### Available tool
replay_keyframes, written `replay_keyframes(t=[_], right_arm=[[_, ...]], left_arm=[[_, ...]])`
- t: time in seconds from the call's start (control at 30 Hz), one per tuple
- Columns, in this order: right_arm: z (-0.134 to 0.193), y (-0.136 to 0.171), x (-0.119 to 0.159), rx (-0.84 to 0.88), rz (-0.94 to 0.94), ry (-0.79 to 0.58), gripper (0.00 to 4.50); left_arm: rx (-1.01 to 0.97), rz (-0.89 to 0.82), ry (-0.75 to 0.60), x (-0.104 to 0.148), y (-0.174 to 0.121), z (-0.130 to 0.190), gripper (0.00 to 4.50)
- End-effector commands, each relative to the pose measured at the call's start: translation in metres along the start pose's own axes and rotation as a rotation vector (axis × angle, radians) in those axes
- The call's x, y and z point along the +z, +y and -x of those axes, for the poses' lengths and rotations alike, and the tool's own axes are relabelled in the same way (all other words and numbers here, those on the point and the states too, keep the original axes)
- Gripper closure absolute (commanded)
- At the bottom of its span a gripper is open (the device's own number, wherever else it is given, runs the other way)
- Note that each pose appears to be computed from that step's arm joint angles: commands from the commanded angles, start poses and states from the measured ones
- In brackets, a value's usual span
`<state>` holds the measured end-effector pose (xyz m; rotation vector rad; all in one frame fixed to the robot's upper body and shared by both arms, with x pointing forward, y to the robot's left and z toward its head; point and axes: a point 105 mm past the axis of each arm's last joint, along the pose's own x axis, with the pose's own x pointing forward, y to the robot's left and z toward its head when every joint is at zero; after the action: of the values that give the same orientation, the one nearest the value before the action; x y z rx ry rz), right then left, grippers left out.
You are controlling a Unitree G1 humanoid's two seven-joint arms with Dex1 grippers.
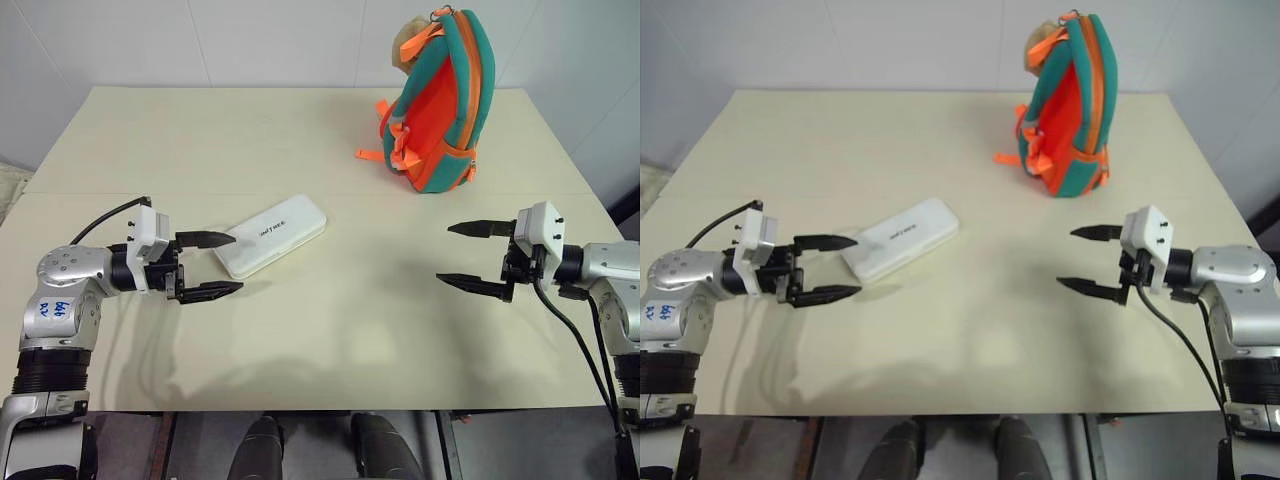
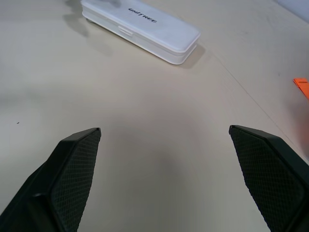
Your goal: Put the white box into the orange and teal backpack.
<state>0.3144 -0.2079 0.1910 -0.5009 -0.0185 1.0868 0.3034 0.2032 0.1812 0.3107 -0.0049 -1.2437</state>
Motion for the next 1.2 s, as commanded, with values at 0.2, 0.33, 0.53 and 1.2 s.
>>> replay_keyframes(t=[0.2,0.33,0.53,1.2], right_arm=[[-0.020,-0.004,0.018,0.009,0.058,-0.069,0.00],[-0.041,-0.008,0.027,0.003,0.097,-0.110,0.00],[-0.085,-0.028,0.035,-0.060,0.171,-0.174,0.97],[-0.201,-0.050,0.036,-0.208,0.139,-0.066,4.48]], left_arm=[[0.044,-0.043,0.003,0.008,0.001,0.006,0.02],[0.119,-0.049,0.012,0.007,0.004,0.020,0.02],[0.313,-0.024,0.055,0.001,-0.007,0.061,1.54],[0.878,0.188,0.133,-0.065,-0.012,0.060,4.50]])
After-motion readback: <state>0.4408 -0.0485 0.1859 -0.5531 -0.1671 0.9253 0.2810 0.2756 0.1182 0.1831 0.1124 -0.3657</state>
